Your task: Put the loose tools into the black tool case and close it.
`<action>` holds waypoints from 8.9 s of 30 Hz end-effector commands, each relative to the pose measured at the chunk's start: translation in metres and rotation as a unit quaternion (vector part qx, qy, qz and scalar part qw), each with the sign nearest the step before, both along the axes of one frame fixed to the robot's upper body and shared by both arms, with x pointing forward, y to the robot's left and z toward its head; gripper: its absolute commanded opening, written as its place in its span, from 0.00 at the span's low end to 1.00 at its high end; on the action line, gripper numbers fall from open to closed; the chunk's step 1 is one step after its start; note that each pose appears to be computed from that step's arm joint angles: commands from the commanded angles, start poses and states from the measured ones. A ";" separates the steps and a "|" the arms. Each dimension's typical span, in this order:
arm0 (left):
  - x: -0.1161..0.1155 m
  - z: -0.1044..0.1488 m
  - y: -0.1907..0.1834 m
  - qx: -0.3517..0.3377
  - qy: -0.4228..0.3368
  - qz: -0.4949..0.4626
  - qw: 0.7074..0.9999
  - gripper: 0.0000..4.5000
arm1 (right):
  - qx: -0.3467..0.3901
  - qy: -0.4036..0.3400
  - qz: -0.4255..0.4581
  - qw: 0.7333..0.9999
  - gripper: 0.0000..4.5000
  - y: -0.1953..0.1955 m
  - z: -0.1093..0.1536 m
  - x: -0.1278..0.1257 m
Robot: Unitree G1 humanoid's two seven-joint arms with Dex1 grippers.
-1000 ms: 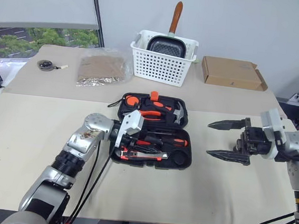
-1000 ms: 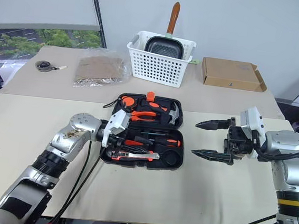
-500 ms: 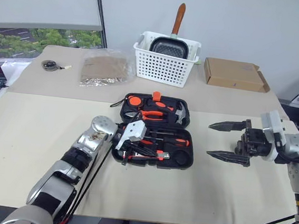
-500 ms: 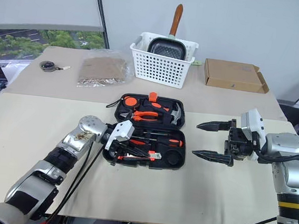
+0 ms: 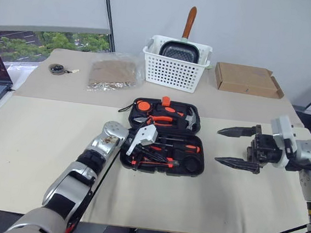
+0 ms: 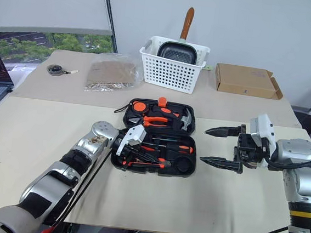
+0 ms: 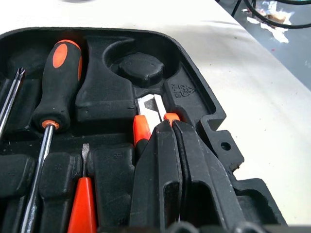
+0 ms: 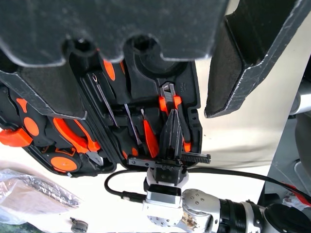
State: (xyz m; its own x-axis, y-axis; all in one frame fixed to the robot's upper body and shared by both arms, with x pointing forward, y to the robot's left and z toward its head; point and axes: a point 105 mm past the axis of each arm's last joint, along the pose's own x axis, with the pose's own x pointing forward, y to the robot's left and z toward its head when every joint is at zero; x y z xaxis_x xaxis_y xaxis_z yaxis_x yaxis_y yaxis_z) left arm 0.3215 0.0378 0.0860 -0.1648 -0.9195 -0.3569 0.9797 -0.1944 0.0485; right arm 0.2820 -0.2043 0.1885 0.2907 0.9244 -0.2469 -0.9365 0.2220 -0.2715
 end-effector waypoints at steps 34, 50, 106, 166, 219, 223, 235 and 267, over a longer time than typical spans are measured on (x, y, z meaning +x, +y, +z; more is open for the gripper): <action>-0.043 0.124 0.047 -0.048 -0.118 0.134 0.983 1.00 | -0.215 0.113 -0.321 0.915 0.02 -0.112 -0.067 0.056; -0.046 0.113 0.079 -0.025 -0.097 0.180 0.979 1.00 | -0.186 0.048 -0.012 0.981 0.02 0.038 -0.016 0.008; 0.081 0.090 0.179 -0.166 0.058 0.532 0.828 1.00 | 0.115 0.242 -0.333 0.904 0.73 0.033 -0.025 0.142; 0.081 0.095 0.133 -0.184 0.249 0.421 0.853 0.00 | 0.196 0.205 -0.307 0.909 0.00 0.052 0.004 0.163; -0.014 0.005 0.261 -0.014 -0.321 0.518 0.793 1.00 | -0.085 -0.176 -0.175 0.965 0.49 -0.039 -0.106 0.012; 0.001 0.016 0.261 -0.065 -0.258 0.548 0.793 1.00 | 0.024 0.038 -0.139 0.989 0.49 -0.018 -0.088 -0.016; 0.058 0.101 0.156 -0.183 -0.295 0.439 0.829 1.00 | -0.024 0.211 -0.044 0.976 0.49 0.067 -0.108 -0.051; 0.075 0.088 0.064 -0.157 -0.224 0.430 0.860 1.00 | 0.098 -0.018 -0.204 0.974 0.81 0.109 -0.073 0.063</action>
